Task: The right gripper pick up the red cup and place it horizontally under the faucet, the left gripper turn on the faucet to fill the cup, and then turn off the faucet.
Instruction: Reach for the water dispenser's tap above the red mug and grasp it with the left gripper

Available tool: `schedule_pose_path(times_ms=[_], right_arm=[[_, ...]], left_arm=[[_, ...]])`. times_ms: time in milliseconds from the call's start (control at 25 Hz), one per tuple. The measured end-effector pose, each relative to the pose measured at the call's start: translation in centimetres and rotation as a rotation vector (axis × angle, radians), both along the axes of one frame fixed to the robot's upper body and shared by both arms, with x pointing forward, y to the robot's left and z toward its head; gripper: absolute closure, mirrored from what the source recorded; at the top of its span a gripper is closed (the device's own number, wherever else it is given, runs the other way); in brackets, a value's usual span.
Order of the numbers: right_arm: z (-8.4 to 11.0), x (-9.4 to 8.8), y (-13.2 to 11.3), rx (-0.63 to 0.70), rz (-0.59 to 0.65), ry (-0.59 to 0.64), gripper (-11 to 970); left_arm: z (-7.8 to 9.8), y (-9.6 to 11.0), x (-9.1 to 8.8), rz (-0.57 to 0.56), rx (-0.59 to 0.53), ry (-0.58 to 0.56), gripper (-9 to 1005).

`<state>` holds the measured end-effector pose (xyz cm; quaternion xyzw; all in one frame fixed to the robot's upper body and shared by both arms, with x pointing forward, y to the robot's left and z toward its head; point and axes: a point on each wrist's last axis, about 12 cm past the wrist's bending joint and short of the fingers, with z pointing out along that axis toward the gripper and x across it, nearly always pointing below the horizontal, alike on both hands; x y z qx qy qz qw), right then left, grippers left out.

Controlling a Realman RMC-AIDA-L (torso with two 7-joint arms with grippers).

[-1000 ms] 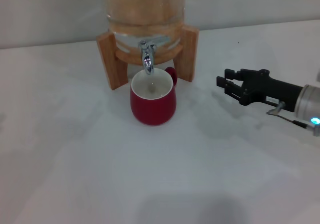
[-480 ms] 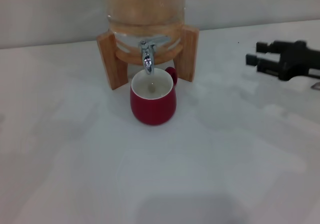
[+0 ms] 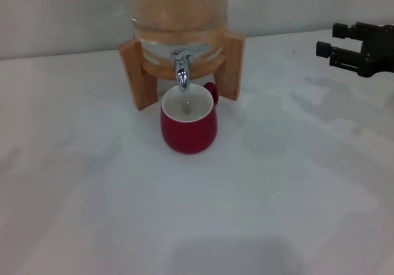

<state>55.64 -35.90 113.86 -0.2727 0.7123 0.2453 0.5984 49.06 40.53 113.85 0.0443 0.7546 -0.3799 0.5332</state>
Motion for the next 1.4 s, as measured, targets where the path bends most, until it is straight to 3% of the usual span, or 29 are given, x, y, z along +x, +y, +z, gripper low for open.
schedule_pose_path(times_ms=[160,240,280,480,760,1000,1160,1400], right_arm=[[0.0,-0.1,-0.2,0.005,-0.009,-0.004,371],[0.0,-0.1,-0.1,0.004,-0.009,-0.004,373],[0.0,-0.1,-0.1,0.003,-0.010,-0.003,374],[-0.3,-0.1,-0.2,-0.001,-0.015,0.006,377],[-0.8,0.0,0.1,0.007,-0.017,0.022,382],[-1.7,-0.3,0.2,0.012,-0.019,0.034,383],[-2.0,-0.3,0.4,0.016,-0.017,0.039,383],[-2.3,-0.1,0.5,0.017,-0.026,0.039,383]], left_arm=[[2.2,-1.4,1.6,-0.095,0.066,0.173,198],[2.9,-1.9,2.0,-0.116,0.092,0.201,198],[5.0,-3.4,3.5,-0.180,0.183,0.276,198],[8.5,-7.0,6.2,-0.264,0.406,0.383,198],[11.5,-13.1,9.6,-0.340,0.741,0.423,198],[13.0,-18.9,11.1,-0.386,1.045,0.322,198],[13.7,-22.7,10.8,-0.364,1.261,0.105,198],[14.2,-25.7,10.8,-0.363,1.326,-0.105,198]])
